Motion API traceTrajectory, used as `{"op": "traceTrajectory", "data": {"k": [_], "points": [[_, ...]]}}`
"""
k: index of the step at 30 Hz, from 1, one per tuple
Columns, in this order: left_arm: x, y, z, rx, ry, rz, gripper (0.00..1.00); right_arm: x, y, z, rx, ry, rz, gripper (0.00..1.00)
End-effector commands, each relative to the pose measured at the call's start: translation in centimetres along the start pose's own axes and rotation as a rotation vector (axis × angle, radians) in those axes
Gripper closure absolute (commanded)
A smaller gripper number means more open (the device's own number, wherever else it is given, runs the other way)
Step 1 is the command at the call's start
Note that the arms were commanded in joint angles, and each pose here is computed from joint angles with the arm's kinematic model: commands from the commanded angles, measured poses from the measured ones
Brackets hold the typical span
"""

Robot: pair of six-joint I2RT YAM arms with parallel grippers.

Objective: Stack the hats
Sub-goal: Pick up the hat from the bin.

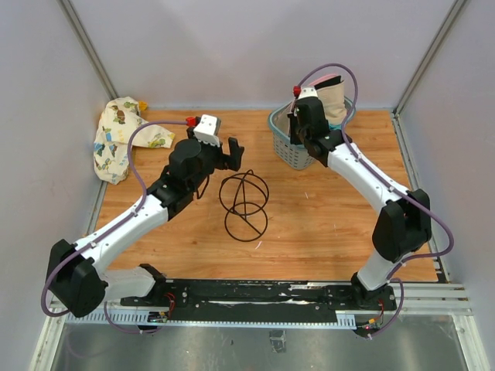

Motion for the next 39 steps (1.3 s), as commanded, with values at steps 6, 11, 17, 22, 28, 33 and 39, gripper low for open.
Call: {"op": "traceTrajectory", "data": {"k": [6,11,17,22,28,33,39], "points": [[1.1,1.1,1.4,0.046,0.127,-0.026,0.03,6.5,7.8,0.8,0.019,0.102,-0.269,1.0],[1.6,2.1,1.2,0.073,0.127,-0.041,0.03,8.7,9.7,0.9,0.01,0.144,-0.332,1.0],[2.6,3.2,0.9,0.093,0.112,-0.06,0.03,12.5,11.5,0.5,-0.029,0.182,-0.432,1.0],[3.0,3.4,0.6,0.1,0.092,-0.061,0.03,14.0,12.2,-0.1,-0.043,0.169,-0.465,1.0],[2.9,3.1,0.1,0.088,0.055,-0.041,0.03,15.1,12.6,-0.4,-0.056,0.176,-0.488,1.0],[2.7,2.9,0.0,0.073,0.046,-0.032,0.04,16.8,13.2,-0.6,-0.072,0.196,-0.534,1.0],[2.4,2.7,-0.1,0.074,0.044,-0.025,0.04,19.6,14.6,-0.4,-0.094,0.263,-0.603,1.0]]}}
Point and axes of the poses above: each gripper's point midway between its finger pads, its own x axis back along the fingers, its own z axis along the line the jaws close on, y = z × x, the point moved 3 cm from there along x, back along the fingers, and after that the axes turned 8 degrees about x, right-handed, at the moved point
